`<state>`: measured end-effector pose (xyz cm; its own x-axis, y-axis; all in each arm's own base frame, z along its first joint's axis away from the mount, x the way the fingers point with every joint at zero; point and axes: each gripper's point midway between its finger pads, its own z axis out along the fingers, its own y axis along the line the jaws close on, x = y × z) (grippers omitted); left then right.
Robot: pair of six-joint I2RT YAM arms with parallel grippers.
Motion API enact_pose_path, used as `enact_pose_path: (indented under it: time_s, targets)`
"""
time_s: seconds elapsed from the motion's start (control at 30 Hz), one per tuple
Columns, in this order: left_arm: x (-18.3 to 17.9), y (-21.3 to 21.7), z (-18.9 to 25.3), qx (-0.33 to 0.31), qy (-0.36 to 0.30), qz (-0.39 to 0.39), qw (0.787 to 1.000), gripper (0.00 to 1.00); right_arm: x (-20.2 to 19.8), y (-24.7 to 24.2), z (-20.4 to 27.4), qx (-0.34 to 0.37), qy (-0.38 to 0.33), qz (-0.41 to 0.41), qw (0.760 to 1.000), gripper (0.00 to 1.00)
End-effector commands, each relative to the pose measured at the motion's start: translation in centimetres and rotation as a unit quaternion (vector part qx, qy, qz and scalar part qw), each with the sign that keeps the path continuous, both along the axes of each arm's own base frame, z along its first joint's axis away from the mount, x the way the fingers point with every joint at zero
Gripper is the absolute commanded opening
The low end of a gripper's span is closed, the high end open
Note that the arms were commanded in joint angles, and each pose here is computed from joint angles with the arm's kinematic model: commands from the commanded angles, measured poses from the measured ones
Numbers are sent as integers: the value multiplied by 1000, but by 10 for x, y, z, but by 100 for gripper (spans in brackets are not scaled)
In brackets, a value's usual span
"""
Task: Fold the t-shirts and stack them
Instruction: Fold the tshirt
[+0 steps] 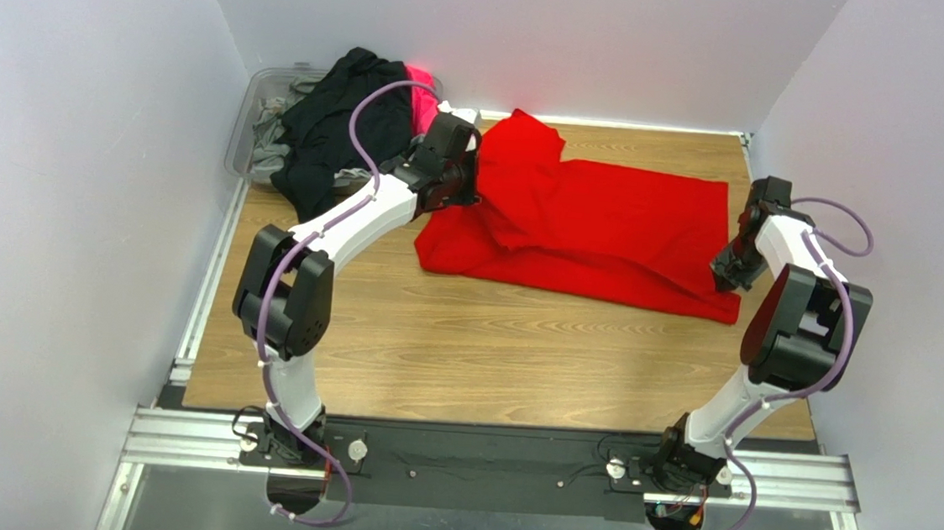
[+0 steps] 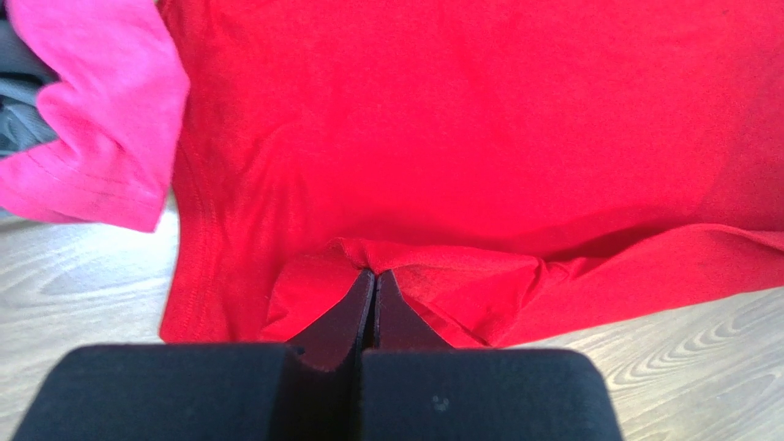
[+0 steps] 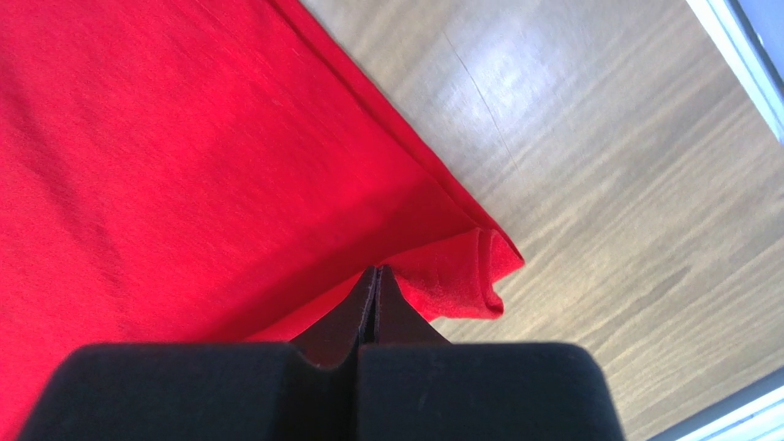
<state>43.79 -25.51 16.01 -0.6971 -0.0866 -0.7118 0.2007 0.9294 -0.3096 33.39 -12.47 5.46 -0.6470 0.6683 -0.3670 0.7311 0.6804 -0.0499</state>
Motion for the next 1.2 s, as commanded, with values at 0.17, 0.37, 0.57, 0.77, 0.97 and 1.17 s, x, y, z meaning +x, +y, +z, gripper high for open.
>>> enact_pose_path:
  time_s: [0.17, 0.37, 0.57, 0.77, 0.97, 1.17]
  targets:
    - [13, 6, -6, -2, 11, -18, 1000, 0, 23, 3, 3, 3, 1, 17, 1000, 1]
    - [24, 2, -11, -2, 13, -24, 1000, 0, 34, 2, -3, -1, 7, 21, 1000, 1]
    - [36, 7, -20, 5, 21, -6, 1000, 0, 48, 4, -1, -2, -2, 27, 1000, 1]
    - [56, -10, 0, -43, -16, -28, 999, 63, 64, 8, 13, 10, -29, 33, 999, 29]
    - [52, -22, 27, -83, -41, -51, 994, 84, 66, 13, 34, 13, -56, 49, 997, 75]
    - [12, 1, 2, -77, -19, -28, 996, 84, 45, 18, 52, 4, -74, 57, 996, 79]
